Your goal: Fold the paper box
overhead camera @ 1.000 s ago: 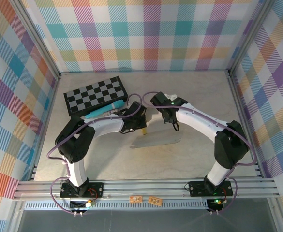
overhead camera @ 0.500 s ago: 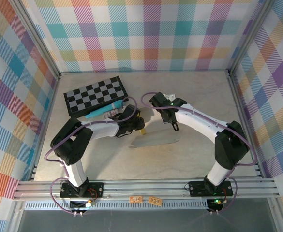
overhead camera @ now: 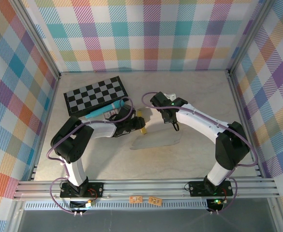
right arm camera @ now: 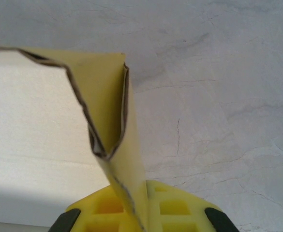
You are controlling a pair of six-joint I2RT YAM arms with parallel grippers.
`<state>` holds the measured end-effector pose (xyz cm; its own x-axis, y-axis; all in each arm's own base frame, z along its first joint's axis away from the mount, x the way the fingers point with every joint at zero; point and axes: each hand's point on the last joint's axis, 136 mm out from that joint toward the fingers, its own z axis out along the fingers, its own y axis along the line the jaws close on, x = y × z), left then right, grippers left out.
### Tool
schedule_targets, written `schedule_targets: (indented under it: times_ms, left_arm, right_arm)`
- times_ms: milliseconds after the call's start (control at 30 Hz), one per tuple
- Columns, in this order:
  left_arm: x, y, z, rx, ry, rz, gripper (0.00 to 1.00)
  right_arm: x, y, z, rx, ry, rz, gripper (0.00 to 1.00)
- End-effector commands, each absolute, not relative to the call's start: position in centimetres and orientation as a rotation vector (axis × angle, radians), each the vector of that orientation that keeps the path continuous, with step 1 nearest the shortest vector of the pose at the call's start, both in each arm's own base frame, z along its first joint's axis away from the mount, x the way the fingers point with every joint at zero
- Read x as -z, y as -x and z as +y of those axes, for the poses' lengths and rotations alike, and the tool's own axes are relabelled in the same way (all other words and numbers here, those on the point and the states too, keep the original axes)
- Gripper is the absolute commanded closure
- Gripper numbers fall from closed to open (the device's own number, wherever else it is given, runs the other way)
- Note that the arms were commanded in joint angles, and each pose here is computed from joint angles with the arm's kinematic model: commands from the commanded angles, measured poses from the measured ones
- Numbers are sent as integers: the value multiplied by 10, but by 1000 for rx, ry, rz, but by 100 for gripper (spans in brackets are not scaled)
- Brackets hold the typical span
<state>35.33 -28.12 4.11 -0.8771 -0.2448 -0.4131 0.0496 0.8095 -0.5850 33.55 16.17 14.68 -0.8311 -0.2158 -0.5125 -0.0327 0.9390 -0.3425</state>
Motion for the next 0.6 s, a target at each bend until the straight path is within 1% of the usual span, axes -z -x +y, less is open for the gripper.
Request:
schedule_targets:
  times_ms: [0,100,200,267,433,500,567]
  left_arm:
    - [-9,-332,-278,831,147,2637,65]
    - [-4,-330,-281,855,145,2647,65]
    - [6,-325,-278,834,147,2681,74]
    - [12,-320,-274,775,132,2714,79]
    - [34,-299,-238,418,122,2829,95]
    - [38,-292,-223,282,131,2849,100]
    - [42,-287,-208,183,166,2857,100]
  right_arm:
    - [-158,-336,163,421,177,2492,100]
    - [-157,-336,163,421,176,2496,100]
    - [-157,-336,163,423,172,2496,100]
    - [-158,-337,163,422,169,2497,100]
    - [-164,-339,163,422,151,2485,100]
    - [-165,-340,163,426,146,2482,100]
    - [-165,-340,163,427,142,2482,100]
